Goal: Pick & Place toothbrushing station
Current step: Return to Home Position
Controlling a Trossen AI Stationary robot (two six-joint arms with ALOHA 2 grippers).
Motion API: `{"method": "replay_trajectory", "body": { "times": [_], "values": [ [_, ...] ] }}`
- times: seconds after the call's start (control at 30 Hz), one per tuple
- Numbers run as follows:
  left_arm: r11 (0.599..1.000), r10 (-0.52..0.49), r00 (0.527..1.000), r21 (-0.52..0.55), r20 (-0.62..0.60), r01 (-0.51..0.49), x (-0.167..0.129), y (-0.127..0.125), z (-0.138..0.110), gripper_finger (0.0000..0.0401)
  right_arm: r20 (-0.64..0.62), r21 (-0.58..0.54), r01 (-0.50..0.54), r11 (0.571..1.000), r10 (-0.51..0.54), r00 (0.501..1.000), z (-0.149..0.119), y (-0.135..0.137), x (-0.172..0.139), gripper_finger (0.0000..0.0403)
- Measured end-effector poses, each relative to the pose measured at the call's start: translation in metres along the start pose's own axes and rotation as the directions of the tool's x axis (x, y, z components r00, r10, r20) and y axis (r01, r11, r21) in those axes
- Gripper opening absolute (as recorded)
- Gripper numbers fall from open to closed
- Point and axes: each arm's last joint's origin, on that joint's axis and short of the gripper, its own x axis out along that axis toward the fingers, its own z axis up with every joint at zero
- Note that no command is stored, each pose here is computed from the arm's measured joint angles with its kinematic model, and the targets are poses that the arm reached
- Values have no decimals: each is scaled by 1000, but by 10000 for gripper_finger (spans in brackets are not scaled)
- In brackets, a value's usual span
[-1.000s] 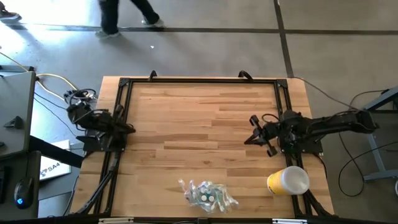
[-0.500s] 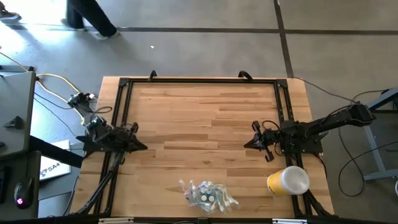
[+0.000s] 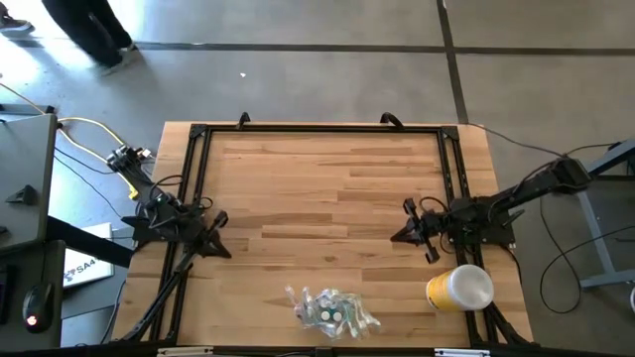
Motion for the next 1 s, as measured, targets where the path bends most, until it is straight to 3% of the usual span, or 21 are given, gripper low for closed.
{"method": "replay_trajectory", "body": {
  "times": [0.13, 0.47, 0.8, 1.0],
  "values": [
    [991, -95, 995, 92, 32, 92, 2, -2, -5, 0, -22, 7, -4, 1000, 4, 1000, -2, 4, 0, 3],
    [987, -29, 999, 160, 33, 24, 4, -1, -6, 0, -26, 25, 126, 992, -126, 992, -4, 8, -1, 3],
    [984, -12, 999, 176, 42, 5, 4, 0, -6, 0, -62, -5, -60, 998, 60, 996, -5, 14, -6, 3],
    [984, -12, 999, 176, 42, 5, 4, 0, -6, 0, -65, -19, 52, 998, -53, 996, -4, 4, -16, 3]
  ]
}}
